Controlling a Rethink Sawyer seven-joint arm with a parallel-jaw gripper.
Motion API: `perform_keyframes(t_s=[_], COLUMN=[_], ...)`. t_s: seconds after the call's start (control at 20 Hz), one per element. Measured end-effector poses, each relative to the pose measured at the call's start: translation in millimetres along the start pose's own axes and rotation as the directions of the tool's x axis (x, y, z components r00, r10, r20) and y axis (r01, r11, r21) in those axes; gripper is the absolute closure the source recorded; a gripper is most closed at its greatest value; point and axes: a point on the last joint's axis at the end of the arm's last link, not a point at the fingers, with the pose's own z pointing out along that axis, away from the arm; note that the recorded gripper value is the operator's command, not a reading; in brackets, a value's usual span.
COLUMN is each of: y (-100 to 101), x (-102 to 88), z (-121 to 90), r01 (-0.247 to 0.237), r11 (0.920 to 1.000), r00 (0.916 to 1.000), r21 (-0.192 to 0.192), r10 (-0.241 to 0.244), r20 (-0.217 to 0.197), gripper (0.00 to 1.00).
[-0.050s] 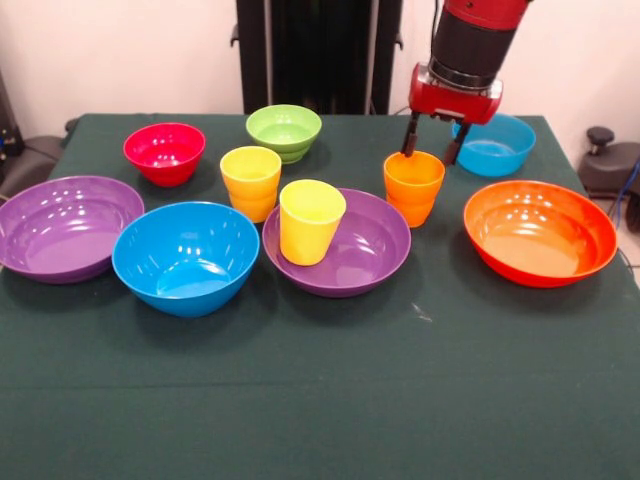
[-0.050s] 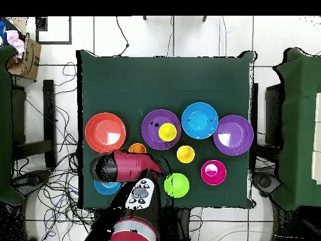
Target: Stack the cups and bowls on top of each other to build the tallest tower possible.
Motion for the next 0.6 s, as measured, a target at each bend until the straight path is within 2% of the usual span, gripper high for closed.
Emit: perform_keyframes(t_s=[0.6], y=[6.5], x=[-1.6], z=[-1.7], r01=[-0.022], r11=[0.9997], r00=[0.9998], r21=[-0.009], r10=[0.022], r20=[-0.001], gripper=[0.00])
